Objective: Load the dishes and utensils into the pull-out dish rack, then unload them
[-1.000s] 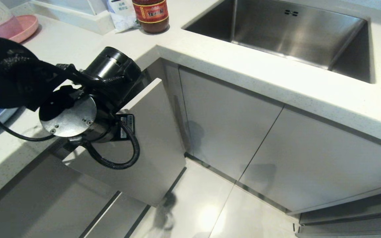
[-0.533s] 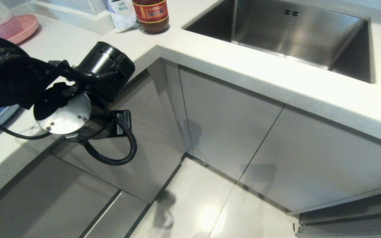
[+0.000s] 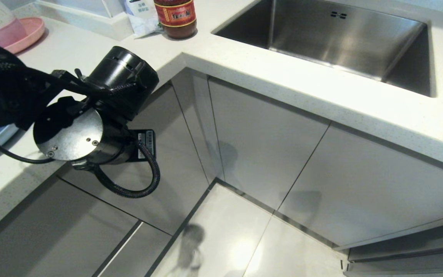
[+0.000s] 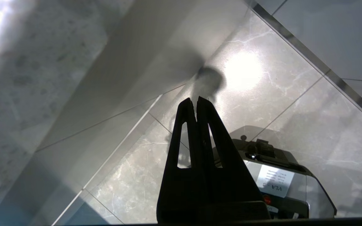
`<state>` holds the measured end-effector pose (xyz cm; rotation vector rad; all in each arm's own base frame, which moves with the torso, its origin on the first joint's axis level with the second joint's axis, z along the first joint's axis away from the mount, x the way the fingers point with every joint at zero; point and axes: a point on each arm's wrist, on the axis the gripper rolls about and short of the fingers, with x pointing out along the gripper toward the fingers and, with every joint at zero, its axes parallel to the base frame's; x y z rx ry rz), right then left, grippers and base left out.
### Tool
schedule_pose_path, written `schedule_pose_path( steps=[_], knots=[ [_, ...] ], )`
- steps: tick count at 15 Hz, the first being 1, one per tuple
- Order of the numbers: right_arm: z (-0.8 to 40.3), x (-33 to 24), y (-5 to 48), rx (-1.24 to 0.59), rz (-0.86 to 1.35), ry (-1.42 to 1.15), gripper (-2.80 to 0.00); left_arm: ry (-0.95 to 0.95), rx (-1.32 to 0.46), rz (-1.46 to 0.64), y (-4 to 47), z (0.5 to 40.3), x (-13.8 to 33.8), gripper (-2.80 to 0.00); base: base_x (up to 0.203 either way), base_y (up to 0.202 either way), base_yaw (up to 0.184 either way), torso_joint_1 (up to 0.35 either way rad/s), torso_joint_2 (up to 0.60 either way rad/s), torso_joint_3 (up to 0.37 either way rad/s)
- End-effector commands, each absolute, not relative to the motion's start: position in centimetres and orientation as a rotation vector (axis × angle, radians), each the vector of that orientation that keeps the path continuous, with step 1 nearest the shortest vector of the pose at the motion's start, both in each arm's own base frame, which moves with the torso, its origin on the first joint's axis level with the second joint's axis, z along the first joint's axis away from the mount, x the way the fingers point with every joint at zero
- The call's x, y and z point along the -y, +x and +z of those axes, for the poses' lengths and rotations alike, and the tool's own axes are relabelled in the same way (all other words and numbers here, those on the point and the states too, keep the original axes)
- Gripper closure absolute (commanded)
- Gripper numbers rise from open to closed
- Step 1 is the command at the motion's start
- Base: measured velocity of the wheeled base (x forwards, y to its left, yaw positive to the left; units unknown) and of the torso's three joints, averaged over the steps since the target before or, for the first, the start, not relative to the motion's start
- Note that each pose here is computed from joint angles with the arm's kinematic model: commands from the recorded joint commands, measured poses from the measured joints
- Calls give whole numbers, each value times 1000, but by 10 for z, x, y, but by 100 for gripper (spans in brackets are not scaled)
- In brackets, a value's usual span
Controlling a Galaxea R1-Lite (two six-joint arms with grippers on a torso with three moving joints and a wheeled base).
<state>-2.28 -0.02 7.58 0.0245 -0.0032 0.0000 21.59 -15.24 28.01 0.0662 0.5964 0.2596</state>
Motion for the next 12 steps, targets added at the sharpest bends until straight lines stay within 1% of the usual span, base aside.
schedule_pose_path(
  steps=[1, 3, 6, 9, 12],
  knots=[
    [75, 0, -23, 5, 1, 25, 0, 59, -580, 237, 206, 285, 152, 0, 0, 0, 0, 0, 0, 0],
    [75, 0, -23, 6, 0, 25, 0, 31, -533, 190, 196, 294, 153, 0, 0, 0, 0, 0, 0, 0],
    [75, 0, -23, 6, 0, 25, 0, -15, -407, 113, 186, 310, 145, 0, 0, 0, 0, 0, 0, 0],
    [75, 0, -23, 6, 2, 25, 0, -85, -276, -16, 162, 338, 122, 0, 0, 0, 0, 0, 0, 0],
    [75, 0, -23, 6, 1, 25, 0, -147, -146, -51, 139, 361, 91, 0, 0, 0, 0, 0, 0, 0]
  ],
)
